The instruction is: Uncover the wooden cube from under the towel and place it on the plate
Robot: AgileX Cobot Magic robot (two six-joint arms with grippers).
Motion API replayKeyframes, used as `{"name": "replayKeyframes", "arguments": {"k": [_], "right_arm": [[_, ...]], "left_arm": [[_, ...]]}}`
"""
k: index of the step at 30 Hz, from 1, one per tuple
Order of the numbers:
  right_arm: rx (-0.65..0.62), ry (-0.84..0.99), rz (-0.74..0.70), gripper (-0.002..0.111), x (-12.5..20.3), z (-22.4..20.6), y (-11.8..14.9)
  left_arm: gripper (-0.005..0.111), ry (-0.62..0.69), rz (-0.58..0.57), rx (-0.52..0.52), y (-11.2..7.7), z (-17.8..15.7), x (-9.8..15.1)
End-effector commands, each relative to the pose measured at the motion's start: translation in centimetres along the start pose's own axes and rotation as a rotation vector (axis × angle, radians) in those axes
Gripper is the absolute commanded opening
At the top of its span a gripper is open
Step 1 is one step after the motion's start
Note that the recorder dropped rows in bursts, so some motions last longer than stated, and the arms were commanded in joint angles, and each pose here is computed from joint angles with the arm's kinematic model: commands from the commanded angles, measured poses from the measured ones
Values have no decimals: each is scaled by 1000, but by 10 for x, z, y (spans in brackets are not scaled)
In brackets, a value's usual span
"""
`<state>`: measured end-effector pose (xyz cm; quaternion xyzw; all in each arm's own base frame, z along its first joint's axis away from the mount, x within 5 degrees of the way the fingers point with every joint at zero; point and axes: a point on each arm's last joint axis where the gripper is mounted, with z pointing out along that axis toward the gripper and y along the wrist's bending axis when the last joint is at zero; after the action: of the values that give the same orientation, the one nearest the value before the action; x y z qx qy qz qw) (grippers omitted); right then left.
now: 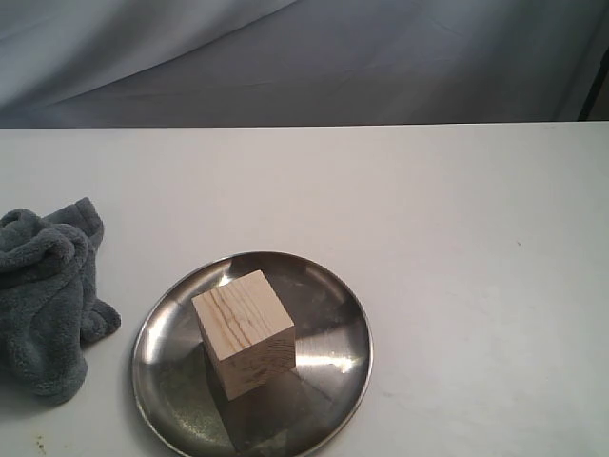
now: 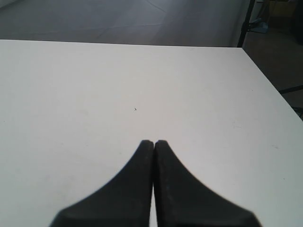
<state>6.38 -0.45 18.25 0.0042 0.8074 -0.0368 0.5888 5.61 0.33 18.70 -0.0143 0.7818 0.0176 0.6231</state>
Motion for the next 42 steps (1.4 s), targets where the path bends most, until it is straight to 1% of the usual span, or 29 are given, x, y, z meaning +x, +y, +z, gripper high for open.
{"name": "replayKeyframes", "arguments": {"k": [1, 42], "right_arm": [[-1, -8, -5, 0, 0, 0, 0], [-1, -8, -5, 0, 0, 0, 0]], "left_arm": [[1, -11, -6, -2, 0, -1, 1], [1, -26, -5, -3, 0, -2, 0]]}}
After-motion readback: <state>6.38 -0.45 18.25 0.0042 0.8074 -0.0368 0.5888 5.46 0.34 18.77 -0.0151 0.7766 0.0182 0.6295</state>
